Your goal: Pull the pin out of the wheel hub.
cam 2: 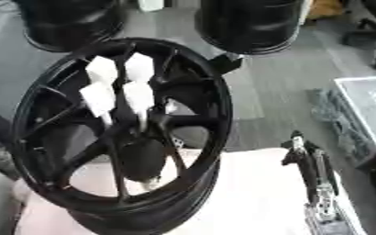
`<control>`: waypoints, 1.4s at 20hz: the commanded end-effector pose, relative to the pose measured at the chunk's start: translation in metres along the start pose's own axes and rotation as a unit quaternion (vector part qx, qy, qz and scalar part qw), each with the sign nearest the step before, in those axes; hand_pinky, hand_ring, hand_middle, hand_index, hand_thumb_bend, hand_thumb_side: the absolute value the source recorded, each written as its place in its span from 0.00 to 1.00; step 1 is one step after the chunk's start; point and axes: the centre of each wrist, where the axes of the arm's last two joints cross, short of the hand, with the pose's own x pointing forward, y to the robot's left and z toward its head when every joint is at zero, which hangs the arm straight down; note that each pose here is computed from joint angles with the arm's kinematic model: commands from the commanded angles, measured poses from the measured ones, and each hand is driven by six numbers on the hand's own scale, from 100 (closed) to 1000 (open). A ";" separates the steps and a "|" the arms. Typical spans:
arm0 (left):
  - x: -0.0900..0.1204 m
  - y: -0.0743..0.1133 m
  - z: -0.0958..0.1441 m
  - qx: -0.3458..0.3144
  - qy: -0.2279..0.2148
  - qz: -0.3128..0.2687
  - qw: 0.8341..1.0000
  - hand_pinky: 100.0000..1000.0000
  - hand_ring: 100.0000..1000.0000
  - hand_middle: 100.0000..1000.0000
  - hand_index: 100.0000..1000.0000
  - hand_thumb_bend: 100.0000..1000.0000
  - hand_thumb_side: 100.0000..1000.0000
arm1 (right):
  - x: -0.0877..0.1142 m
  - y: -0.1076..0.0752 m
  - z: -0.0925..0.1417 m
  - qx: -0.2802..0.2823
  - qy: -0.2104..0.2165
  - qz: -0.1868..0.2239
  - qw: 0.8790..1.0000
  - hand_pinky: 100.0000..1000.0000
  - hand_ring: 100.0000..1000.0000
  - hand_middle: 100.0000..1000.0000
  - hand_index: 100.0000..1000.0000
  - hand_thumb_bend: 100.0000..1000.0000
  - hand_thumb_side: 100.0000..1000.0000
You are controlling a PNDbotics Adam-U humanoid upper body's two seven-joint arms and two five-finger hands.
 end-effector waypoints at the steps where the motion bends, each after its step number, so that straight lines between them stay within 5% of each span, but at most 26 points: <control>1: 0.015 0.010 -0.002 -0.009 -0.023 -0.032 0.999 0.64 0.50 0.53 0.75 0.33 0.55 | 0.005 -0.003 -0.004 0.001 -0.008 0.002 1.000 0.45 0.30 0.25 0.46 0.00 0.88; 6: 0.052 0.041 -0.004 -0.027 -0.090 -0.117 0.989 0.64 0.51 0.55 0.76 0.32 0.49 | 0.005 -0.003 -0.005 0.003 -0.008 0.003 1.000 0.45 0.30 0.25 0.46 0.00 0.88; 11: 0.103 0.086 -0.016 -0.067 -0.169 -0.251 0.951 0.67 0.56 0.59 0.79 0.37 0.36 | 0.004 -0.005 -0.005 0.006 -0.006 0.008 1.000 0.45 0.30 0.25 0.46 0.00 0.89; 14: 0.138 0.115 -0.036 -0.147 -0.192 -0.372 0.896 0.70 0.60 0.62 0.80 0.37 0.22 | 0.004 -0.005 -0.005 0.012 -0.007 0.012 1.000 0.45 0.30 0.25 0.46 0.00 0.90; 17: 0.163 0.134 -0.059 -0.249 -0.194 -0.485 0.816 0.74 0.67 0.66 0.80 0.42 0.15 | 0.004 -0.004 -0.005 0.021 -0.006 0.017 1.000 0.45 0.30 0.25 0.46 0.00 0.92; 23: 0.174 0.127 -0.107 -0.401 -0.181 -0.599 0.669 0.76 0.72 0.70 0.81 0.50 0.09 | 0.005 -0.003 -0.006 0.035 -0.007 0.021 0.999 0.45 0.30 0.25 0.46 0.00 0.94; 25: 0.172 0.115 -0.124 -0.424 -0.184 -0.614 0.640 0.76 0.72 0.70 0.80 0.50 0.08 | 0.004 -0.003 -0.005 0.036 -0.006 0.022 0.999 0.45 0.30 0.25 0.46 0.00 0.95; 28: 0.159 0.091 -0.152 -0.456 -0.200 -0.608 0.618 0.76 0.71 0.68 0.79 0.46 0.08 | 0.004 -0.001 -0.005 0.040 -0.005 0.021 0.999 0.45 0.30 0.25 0.46 0.00 0.96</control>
